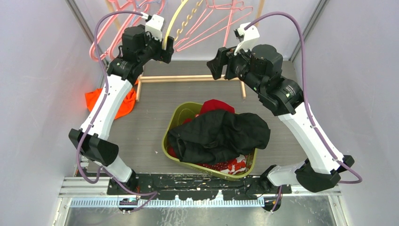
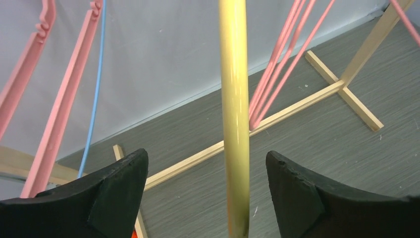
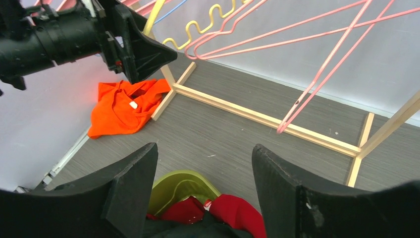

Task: Remove the skirt from the hanger
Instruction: Place the hanger at the clothesline, then reset both arms

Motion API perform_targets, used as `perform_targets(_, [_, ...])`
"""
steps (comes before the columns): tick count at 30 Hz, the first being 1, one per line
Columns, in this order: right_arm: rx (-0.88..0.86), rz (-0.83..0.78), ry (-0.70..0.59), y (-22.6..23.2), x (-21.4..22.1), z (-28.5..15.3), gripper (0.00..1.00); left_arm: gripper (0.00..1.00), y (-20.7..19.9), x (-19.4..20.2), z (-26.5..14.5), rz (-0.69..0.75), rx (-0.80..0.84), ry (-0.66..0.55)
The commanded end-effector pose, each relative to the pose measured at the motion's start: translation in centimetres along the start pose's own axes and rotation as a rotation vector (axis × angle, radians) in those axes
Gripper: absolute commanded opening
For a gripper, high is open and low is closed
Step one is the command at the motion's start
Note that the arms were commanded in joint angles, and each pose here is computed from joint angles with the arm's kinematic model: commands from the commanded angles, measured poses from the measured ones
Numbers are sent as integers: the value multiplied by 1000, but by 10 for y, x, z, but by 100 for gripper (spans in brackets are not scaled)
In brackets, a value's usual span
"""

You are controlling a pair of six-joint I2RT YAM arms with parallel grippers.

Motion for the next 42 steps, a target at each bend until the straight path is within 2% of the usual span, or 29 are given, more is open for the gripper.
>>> perform_targets(1, [14, -28, -30, -3, -5, -1, 75, 91, -2, -38, -35, 21, -4, -148])
perform_targets(3, [21, -36, -26, -4, -3, -1, 76, 93, -1, -41, -44, 28, -16, -156])
perform_targets(4, [24, -45, -24, -4, -2, -1, 76, 99, 0, -43, -48, 33, -23, -160])
perform_targets(5, [27, -51, -20, -5, -1, 0, 77, 100, 0, -45, -54, 37, -30, -162])
perform_targets(10, [62, -72, -7, -8, 3, 2, 77, 100, 0, -48, -87, 48, -50, -167])
perform_targets(15, [153, -124, 88, -17, 26, 10, 81, 99, 3, -17, -114, 7, -98, -88])
perform_targets(16, [209, -140, 115, -21, 31, 11, 82, 100, 4, -9, -125, -4, -125, -67])
perform_targets(18, [391, -180, 171, -37, 40, 12, 99, 100, 12, 4, -142, -8, -213, -24])
perform_targets(22, [659, -237, 236, -59, 45, 13, 100, 100, 24, 29, -171, -13, -375, 45])
perform_targets(25, [684, -199, 248, -66, 53, 15, 100, 100, 23, 44, -187, -101, -423, 77])
perform_targets(27, [714, -146, 258, -74, 63, 15, 100, 100, 19, 60, -194, -174, -430, 155])
perform_targets(29, [763, -75, 276, -88, 76, 12, 100, 100, 18, 74, -199, -208, -441, 225])
perform_targets(33, [847, 54, 311, -116, 101, 3, 100, 100, 23, 84, -209, -223, -550, 287])
perform_targets(38, [854, 21, 366, -120, 120, 10, 100, 100, 28, 83, -214, -230, -638, 280])
perform_targets(42, [851, 33, 376, -120, 125, 15, 100, 100, 29, 81, -216, -230, -646, 263])
Point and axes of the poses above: each gripper's point midway between its finger pads, its own z axis out along the fingers, its own y axis along the line the jaws close on, x = y × z, the point moved 9 cm from there along -z, back along the fingers, and after that the axes turned 12 degrees about -z, right-handed, at the moved point
